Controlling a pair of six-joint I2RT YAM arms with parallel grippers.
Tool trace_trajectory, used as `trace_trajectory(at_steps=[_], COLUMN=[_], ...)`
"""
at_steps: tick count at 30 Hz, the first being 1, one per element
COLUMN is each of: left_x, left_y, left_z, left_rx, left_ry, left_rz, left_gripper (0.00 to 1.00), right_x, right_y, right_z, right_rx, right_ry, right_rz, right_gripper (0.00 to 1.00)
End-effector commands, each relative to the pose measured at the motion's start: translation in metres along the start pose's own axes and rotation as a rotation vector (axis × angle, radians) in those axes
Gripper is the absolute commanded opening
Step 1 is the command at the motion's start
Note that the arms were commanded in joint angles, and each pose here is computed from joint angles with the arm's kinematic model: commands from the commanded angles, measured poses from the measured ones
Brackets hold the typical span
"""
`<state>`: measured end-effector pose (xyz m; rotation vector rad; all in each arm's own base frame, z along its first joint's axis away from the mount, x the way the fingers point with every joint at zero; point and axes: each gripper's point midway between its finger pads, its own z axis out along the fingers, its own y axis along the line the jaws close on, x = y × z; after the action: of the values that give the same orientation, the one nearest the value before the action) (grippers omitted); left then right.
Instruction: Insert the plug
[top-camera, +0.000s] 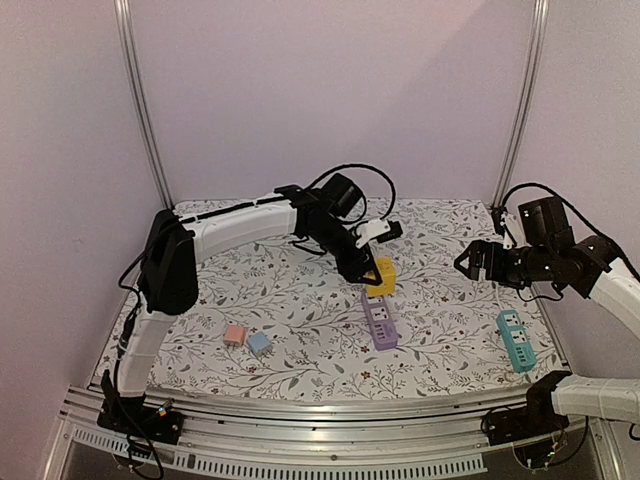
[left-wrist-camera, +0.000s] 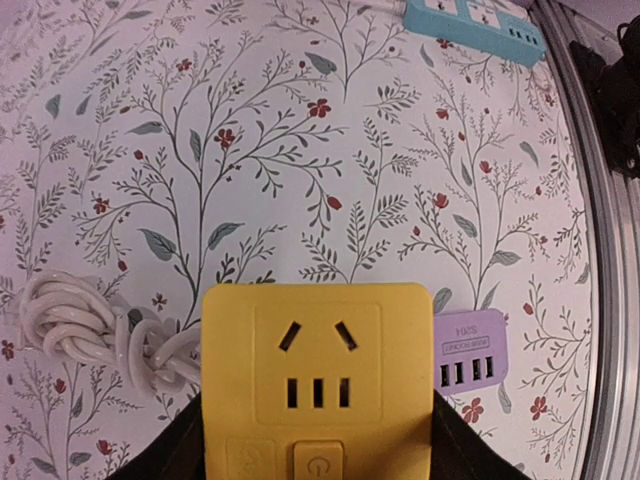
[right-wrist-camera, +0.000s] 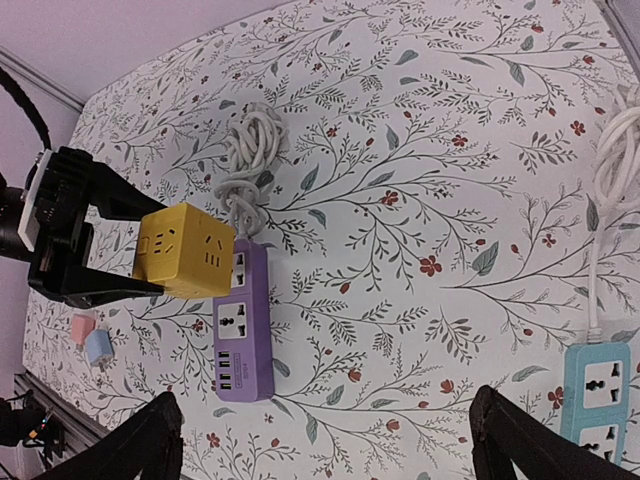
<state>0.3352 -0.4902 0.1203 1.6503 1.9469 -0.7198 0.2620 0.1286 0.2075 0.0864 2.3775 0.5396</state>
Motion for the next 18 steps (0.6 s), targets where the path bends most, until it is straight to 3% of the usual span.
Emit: trace_trajectory(at_steps=[1,18], left_x=[-0.003,0.012], left_y=[0.009,0.008], left_z=[-0.012,0.005], left_rx=[-0.012,0.017], left_ry=[-0.02,-0.001], left_rz=[0.01,-0.014], left_gripper=[0.0,0.0], right_x=[0.008,0.007], right_y=[-0.003,-0.004], right_z=[-0.001,-0.007], right_rx=[-0.001,0.0], right_ry=[0.021,0.004], right_rz=[0.018,0.035], right_gripper=[0.99,0.99])
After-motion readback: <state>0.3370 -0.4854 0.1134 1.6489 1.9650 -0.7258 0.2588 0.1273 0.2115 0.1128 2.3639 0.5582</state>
